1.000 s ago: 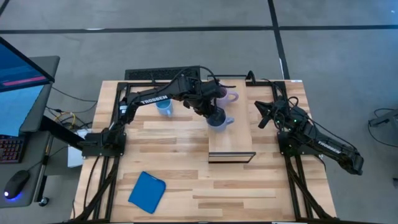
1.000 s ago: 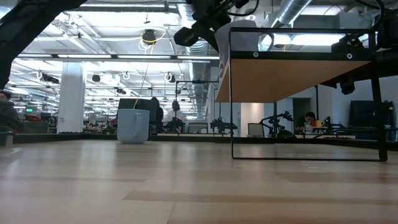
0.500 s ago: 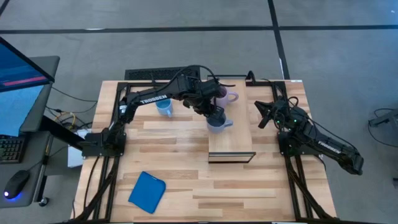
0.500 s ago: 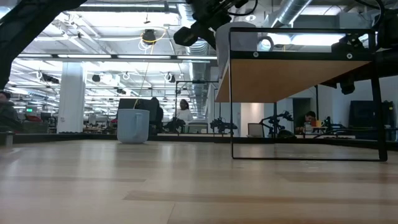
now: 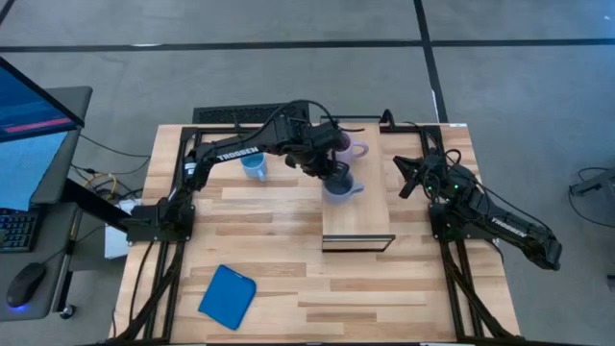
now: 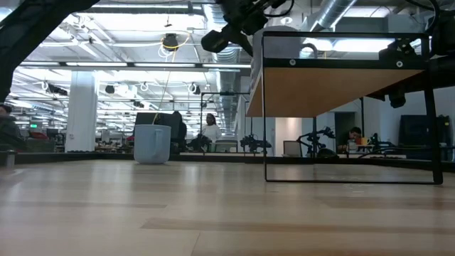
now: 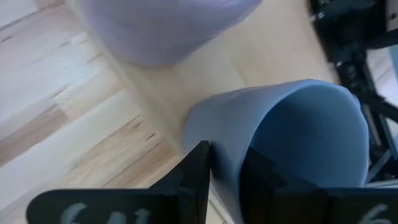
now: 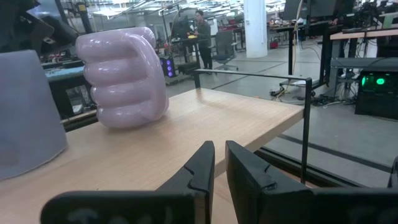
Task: Stack small to large cups/mugs on shelf
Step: Put the blue mug on the shelf
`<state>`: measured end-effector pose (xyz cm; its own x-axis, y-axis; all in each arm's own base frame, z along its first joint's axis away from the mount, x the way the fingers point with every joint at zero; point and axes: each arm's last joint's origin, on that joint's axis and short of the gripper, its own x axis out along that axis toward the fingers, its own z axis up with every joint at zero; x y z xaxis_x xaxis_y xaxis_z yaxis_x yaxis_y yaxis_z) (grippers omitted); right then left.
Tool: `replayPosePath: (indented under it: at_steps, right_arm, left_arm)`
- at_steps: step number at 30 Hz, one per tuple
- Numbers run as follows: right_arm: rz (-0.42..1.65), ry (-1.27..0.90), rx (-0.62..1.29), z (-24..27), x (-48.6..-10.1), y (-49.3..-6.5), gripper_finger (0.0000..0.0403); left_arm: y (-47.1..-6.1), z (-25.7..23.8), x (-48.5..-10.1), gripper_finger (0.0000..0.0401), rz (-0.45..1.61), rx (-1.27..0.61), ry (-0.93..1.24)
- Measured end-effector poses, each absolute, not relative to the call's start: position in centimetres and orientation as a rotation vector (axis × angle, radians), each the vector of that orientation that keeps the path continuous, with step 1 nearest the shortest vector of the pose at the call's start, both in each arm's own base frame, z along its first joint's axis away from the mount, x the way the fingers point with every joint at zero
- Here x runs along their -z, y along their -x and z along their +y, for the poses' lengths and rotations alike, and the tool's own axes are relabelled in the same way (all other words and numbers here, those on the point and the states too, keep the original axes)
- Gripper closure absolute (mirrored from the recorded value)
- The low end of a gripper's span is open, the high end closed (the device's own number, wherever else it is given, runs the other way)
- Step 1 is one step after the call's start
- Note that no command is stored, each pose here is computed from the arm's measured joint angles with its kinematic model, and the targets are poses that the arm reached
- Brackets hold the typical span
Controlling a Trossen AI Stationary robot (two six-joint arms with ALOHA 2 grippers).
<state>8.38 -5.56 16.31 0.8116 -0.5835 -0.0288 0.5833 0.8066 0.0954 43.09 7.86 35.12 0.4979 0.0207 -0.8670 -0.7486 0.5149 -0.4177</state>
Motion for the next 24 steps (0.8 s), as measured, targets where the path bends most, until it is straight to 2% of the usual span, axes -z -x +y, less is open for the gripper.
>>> replayPosePath:
  at_steps: [24]
  right_arm:
    - [-0.002,-0.101,0.624,-5.56,-16.31,-8.38,0.0339]
  left_arm:
    - [-43.31,7.87,-35.24,0.0346,0.915,-0.549,0.927]
